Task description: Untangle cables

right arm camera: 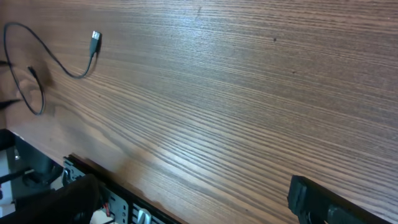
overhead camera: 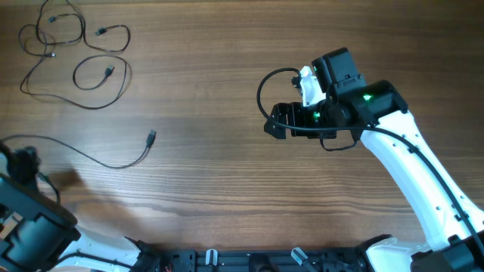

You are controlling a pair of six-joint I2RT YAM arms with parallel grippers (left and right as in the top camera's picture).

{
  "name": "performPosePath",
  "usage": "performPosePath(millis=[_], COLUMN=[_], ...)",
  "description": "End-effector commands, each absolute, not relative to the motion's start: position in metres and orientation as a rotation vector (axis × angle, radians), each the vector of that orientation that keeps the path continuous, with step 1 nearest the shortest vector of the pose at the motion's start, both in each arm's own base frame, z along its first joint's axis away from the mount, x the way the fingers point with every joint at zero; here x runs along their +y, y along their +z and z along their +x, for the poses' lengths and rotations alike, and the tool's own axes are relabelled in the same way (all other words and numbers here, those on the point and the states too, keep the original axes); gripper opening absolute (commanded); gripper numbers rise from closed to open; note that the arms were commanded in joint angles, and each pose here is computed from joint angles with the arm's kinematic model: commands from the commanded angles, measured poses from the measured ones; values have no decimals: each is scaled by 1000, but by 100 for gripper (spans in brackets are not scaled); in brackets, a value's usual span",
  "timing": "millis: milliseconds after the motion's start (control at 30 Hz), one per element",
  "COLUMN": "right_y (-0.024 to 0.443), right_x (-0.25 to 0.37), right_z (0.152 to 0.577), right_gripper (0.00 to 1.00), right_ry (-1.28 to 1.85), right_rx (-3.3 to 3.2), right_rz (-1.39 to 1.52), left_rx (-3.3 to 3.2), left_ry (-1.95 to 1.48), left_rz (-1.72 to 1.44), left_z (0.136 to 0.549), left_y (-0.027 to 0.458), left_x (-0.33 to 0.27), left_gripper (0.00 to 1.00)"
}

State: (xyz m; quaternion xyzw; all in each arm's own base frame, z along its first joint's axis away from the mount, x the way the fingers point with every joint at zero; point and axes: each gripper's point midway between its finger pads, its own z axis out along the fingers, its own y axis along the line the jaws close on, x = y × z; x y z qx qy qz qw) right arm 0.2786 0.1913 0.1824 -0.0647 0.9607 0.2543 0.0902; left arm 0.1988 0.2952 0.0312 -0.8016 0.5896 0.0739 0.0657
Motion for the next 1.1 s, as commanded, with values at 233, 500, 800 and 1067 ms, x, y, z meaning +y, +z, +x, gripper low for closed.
performPosePath(millis=[233, 500, 800, 1067], right_y=[178, 178, 178, 177], right_x=[192, 192, 192, 191], right_z=[278, 279, 279, 277], right_gripper=[100, 100, 100, 100], right_ry=[746, 750, 749, 747], right_rx=[2867, 2865, 2865, 2875], right_rz=[-218, -207, -208, -206], left_rx=[1871, 2143, 2275, 2115], left_ry=[239, 248, 218, -558], left_rz=[-2404, -2075, -2070, -1954], left_z=[182, 196, 188, 288], left_y=[-11, -9, -30, 1], left_x=[272, 286, 248, 199], left_gripper=[78, 54, 4, 4])
